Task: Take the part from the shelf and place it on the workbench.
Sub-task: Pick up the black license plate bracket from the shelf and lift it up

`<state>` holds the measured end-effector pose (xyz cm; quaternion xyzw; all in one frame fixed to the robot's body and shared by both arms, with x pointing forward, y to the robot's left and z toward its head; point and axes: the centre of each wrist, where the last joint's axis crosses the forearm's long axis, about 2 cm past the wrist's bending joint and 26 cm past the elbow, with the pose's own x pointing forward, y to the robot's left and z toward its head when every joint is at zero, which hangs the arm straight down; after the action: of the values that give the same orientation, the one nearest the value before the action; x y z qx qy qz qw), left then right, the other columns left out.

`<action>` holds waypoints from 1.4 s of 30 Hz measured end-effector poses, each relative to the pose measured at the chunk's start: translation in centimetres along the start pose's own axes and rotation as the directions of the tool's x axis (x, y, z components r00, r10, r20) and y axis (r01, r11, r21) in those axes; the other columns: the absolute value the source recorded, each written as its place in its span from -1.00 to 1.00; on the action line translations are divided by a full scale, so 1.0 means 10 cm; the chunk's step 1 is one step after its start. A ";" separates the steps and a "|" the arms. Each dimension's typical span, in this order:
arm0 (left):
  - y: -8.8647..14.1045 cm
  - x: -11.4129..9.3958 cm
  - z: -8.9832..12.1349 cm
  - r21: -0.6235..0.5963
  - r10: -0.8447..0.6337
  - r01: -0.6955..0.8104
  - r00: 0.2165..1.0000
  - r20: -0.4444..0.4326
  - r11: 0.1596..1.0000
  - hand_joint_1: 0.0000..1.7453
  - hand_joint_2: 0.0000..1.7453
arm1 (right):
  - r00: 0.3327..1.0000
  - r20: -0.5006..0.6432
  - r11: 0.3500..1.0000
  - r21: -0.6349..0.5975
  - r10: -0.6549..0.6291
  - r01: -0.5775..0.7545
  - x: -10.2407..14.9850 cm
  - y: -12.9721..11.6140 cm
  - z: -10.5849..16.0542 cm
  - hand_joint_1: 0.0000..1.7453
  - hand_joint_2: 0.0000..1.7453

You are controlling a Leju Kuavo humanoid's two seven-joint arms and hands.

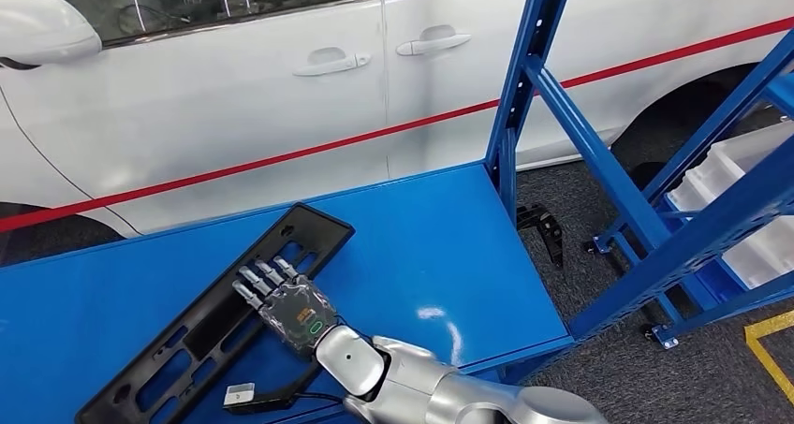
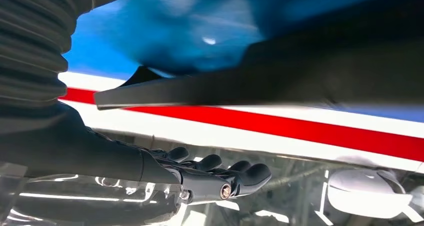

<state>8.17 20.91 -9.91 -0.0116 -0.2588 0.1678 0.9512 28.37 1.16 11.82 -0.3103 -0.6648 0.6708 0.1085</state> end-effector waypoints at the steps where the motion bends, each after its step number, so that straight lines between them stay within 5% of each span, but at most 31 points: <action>1: 0.00 0.00 0.00 -0.001 0.000 0.000 1.000 0.001 1.000 -1.00 -1.00 | 1.000 0.016 1.000 0.003 0.017 -0.017 0.01 0.00 0.00 -1.00 1.00; 9: 0.00 -0.01 0.00 -0.001 0.009 -0.009 1.000 -0.002 1.000 -1.00 -1.00 | 0.974 0.185 0.991 0.008 0.133 -0.136 0.10 0.07 0.06 -1.00 1.00; 17: -0.01 -0.04 0.02 0.001 0.019 -0.019 1.000 -0.005 1.000 -1.00 -1.00 | 0.960 0.238 0.988 0.011 0.149 -0.156 0.17 0.08 0.07 -1.00 1.00; 35: -0.09 -0.05 0.03 -0.050 -0.035 0.033 0.999 -0.036 0.998 -1.00 -1.00 | 0.992 0.091 0.993 0.081 0.084 -0.091 0.04 0.07 0.03 -1.00 1.00; 42: -0.10 -0.04 0.03 -0.066 -0.038 0.035 0.998 -0.043 0.997 -1.00 -1.00 | 0.992 0.119 0.981 0.181 0.043 -0.065 -0.07 -0.02 -0.06 -1.00 1.00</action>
<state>8.07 19.85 -9.75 -0.0414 -0.2429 0.1416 0.9588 29.25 1.29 12.24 -0.2779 -0.5962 0.7489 0.0800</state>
